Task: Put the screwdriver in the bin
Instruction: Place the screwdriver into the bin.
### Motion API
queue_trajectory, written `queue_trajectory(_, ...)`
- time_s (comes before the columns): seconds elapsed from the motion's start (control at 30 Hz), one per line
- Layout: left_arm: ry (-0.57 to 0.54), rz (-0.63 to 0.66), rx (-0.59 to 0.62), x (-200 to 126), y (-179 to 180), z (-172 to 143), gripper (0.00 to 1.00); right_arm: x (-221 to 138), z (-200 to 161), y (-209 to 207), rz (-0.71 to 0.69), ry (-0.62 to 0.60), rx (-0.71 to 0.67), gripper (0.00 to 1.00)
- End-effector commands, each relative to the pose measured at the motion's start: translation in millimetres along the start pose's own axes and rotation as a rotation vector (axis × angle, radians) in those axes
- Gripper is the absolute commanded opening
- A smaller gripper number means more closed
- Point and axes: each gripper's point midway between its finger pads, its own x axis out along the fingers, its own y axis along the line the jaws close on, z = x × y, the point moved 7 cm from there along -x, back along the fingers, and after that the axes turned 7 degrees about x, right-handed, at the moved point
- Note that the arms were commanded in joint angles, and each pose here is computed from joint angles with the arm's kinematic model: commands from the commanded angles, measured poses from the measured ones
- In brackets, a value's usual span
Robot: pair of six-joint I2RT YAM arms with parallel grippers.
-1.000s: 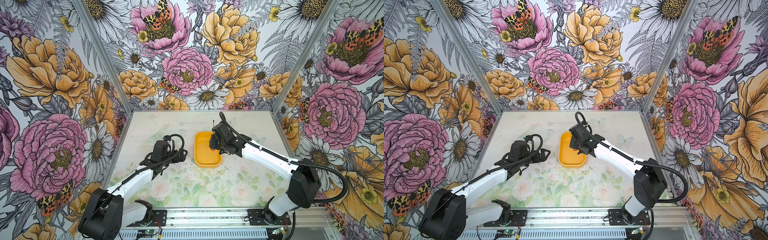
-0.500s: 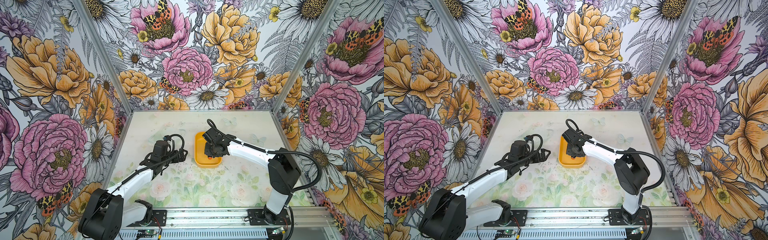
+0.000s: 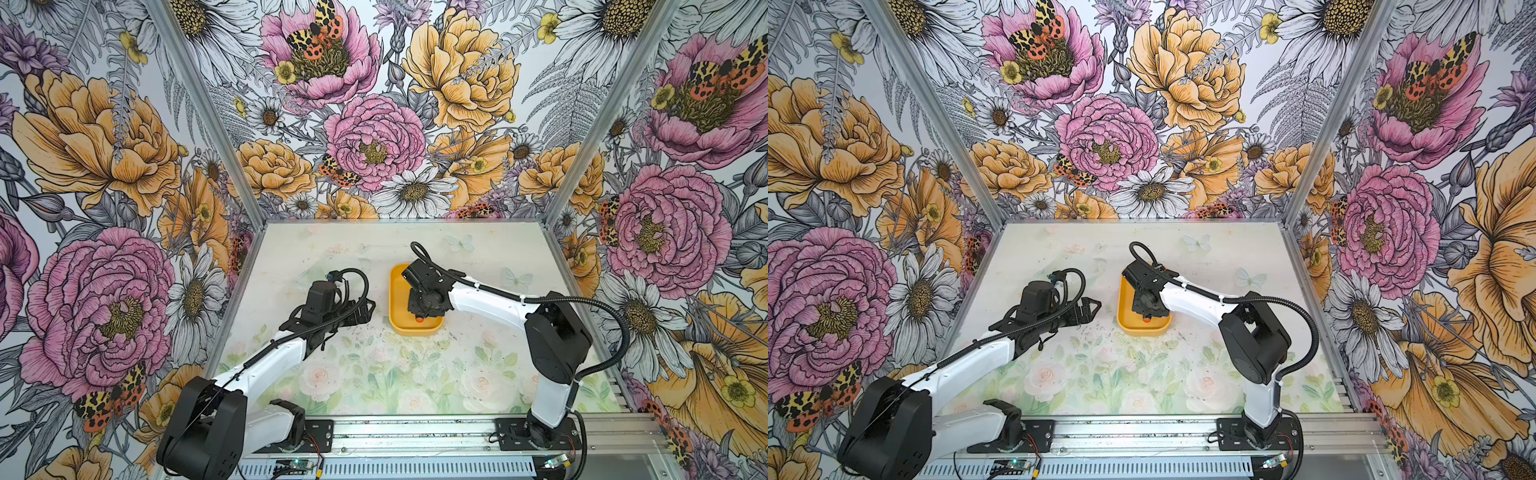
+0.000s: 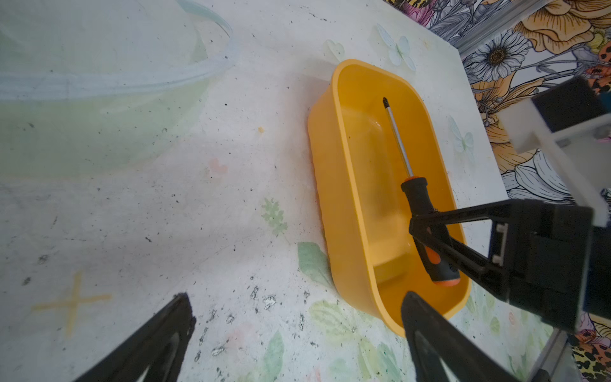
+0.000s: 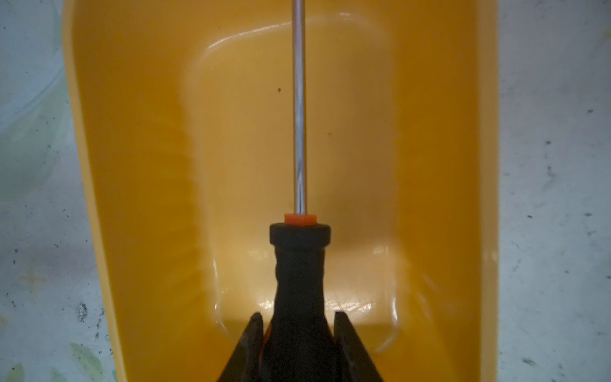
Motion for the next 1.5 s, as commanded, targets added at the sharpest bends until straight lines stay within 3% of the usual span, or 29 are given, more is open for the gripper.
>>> queue_trajectory(0.0, -0.022, -0.019, 0.013, -4, -2, 4, 0.99, 1, 4, 9, 0.013, -0.017, 0.009, 0.0)
queue_trajectory(0.77, -0.012, -0.012, 0.007, -3, -1, 2, 0.99, 34, -2, 6, -0.06, 0.018, -0.052, 0.0)
queue_trajectory(1.3, -0.012, -0.011, 0.003, -5, -1, 1, 0.99, 34, -3, 5, -0.065, 0.016, -0.063, 0.38)
queue_trajectory(1.47, -0.013, -0.014, 0.002, -5, -2, 1, 0.99, 34, -3, 5, -0.062, 0.022, -0.074, 0.44)
